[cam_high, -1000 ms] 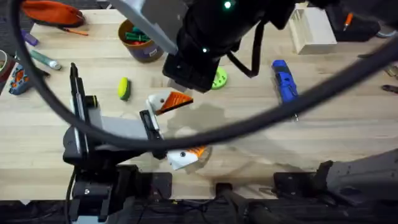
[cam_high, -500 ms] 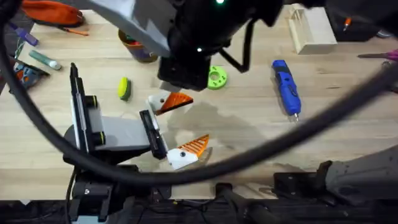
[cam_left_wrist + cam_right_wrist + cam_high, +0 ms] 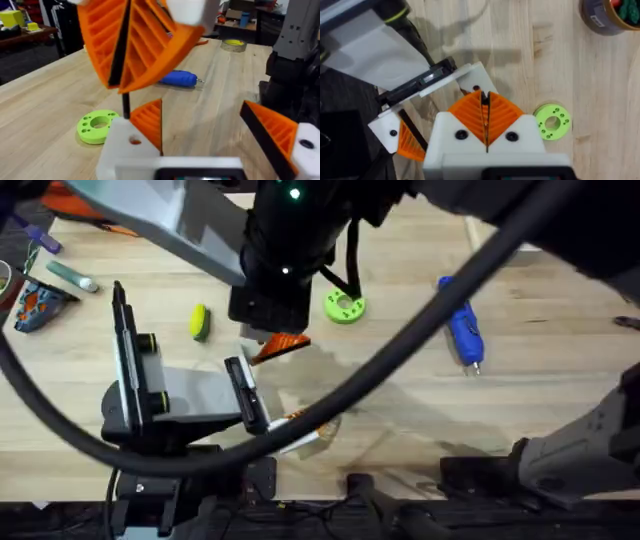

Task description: Pick up the gripper from the table and insert it into the empty holder that is missing its gripper. Then pick up a screw, insert it into the mounting hole, and use the screwdriver to tighten it. Finally, clean up the table by picking up the vegetable and placing it into the bucket.

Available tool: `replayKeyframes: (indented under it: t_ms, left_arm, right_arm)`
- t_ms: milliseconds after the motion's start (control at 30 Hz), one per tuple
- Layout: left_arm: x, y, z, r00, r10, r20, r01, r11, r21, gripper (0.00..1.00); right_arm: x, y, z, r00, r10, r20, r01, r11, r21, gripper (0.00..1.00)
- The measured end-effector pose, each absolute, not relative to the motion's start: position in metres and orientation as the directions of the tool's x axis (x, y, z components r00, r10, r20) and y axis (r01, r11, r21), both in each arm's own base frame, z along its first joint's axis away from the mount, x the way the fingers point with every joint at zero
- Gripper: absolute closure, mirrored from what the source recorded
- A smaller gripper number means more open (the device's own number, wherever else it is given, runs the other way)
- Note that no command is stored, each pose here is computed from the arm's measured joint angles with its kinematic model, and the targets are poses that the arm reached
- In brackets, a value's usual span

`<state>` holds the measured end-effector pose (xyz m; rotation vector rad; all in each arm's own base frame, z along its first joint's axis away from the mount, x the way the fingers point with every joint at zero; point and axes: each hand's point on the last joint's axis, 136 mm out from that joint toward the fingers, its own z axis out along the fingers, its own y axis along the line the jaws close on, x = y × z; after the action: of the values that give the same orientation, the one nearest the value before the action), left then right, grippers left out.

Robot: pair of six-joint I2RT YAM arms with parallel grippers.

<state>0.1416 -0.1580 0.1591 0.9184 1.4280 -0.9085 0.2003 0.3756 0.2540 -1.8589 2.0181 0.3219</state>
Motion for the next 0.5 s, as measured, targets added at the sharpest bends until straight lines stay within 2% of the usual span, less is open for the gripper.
replayKeyframes:
  t_ms: [500]
  left_arm:
    - [0.1416,-0.158,0.1591,-0.041,0.034,-0.999,0.919,0.394,-0.024,0.013]
  right_arm:
    - [0.1972,0.3734,0.2515,-0.037,-0.921,-0.388,-0.989,0.088,-0.116,0.996]
